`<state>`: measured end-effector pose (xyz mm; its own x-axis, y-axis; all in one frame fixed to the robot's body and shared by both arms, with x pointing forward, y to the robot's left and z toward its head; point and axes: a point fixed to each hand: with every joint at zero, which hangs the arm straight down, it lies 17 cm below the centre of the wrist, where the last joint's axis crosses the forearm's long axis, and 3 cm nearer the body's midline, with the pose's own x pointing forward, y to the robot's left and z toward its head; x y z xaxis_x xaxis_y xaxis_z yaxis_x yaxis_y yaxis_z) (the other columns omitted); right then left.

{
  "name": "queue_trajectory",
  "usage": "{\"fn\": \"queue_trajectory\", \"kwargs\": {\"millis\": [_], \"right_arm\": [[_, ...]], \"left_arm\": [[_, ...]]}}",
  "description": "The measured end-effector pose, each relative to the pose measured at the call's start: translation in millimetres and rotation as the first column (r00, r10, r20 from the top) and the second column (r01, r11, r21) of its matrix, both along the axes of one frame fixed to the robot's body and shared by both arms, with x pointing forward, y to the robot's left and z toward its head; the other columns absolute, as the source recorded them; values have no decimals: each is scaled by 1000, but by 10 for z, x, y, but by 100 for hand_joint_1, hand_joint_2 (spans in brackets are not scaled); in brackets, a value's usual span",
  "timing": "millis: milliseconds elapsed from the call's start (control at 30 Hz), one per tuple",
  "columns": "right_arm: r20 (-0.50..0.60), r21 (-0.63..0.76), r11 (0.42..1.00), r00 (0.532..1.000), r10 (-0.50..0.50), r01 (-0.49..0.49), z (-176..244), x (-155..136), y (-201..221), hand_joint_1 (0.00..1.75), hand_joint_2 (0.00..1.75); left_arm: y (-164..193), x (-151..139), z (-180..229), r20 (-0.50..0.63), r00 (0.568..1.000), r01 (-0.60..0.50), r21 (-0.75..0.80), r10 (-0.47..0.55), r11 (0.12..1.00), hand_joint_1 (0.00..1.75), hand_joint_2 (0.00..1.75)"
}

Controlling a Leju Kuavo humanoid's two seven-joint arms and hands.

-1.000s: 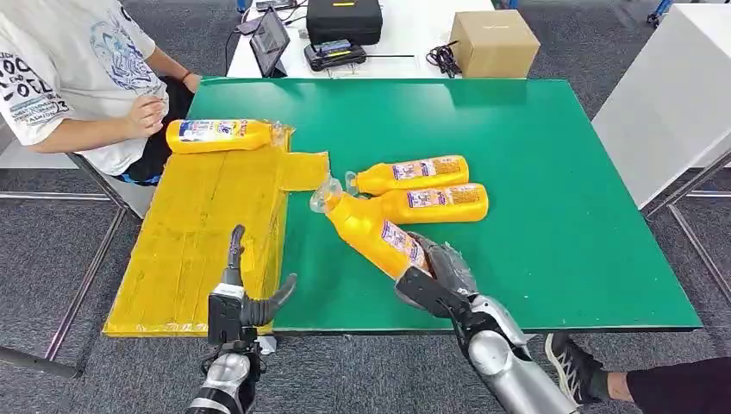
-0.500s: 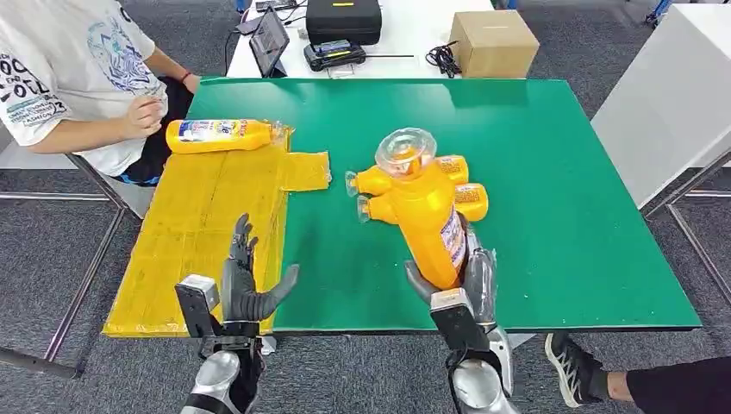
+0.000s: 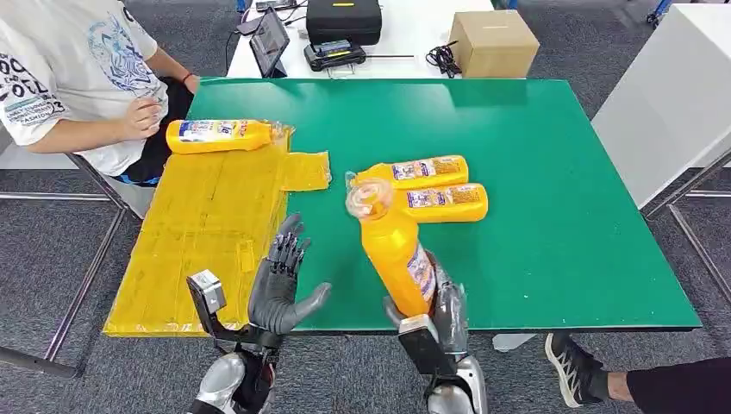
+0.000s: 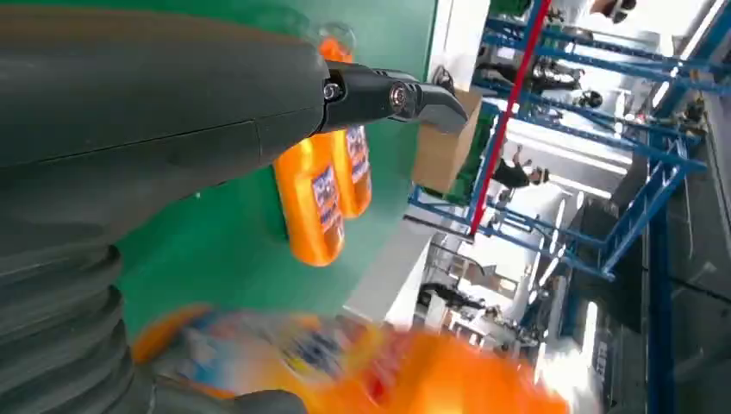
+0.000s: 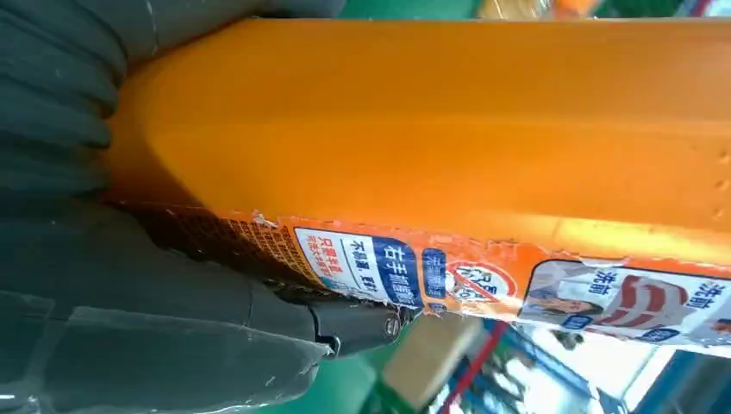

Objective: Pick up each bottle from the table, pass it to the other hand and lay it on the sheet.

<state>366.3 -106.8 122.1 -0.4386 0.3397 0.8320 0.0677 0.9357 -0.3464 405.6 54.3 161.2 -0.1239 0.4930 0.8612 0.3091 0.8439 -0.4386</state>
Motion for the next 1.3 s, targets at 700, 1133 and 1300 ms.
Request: {"fn": "queue_trajectory", "kwargs": {"millis": [700,1133,1300], "right_arm": [[-83,-66,968,968,235,-241,-283,-83,1050,175,175],[-103,-155,928,940,325,-338,-415,-148,1357,175,175],[-112,-164,924,937,330,-345,-455,-143,1369,175,175]], "left_arm": [[-227,-26,-98,-30,994,102,30,-101,994,0,175],[-196,-11,-289,-88,984,155,-26,-157,988,0,175],[-185,-8,-342,-101,983,155,-26,-156,988,0,175]]}}
